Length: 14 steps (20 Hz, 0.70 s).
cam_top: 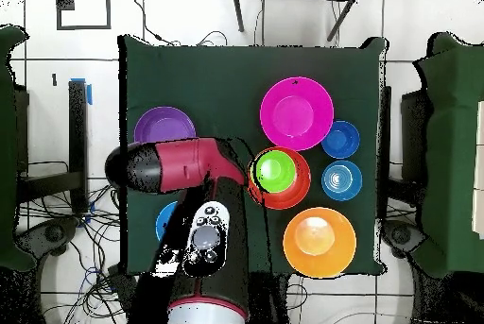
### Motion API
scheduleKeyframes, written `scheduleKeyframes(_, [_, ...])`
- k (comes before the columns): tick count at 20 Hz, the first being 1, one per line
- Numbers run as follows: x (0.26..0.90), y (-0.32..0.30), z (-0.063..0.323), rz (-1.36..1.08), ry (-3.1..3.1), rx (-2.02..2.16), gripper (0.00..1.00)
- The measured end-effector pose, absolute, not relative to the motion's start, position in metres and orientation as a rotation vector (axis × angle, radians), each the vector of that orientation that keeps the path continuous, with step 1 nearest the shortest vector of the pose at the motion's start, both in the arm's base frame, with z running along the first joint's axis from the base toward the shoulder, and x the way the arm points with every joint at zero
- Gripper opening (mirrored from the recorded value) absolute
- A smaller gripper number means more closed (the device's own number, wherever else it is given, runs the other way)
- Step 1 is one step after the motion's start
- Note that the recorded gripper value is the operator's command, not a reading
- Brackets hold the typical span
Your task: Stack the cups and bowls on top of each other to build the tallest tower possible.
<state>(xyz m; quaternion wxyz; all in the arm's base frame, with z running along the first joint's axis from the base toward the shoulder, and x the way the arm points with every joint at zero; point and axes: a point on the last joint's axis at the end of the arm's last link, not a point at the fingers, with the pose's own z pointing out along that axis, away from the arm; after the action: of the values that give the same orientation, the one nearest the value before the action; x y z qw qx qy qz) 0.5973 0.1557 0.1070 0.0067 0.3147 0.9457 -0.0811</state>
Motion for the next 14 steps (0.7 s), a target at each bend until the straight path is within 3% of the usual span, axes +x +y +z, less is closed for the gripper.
scheduleKeyframes(14, [0.555,0.217,0.041,-0.260,2.990,0.935,1.00])
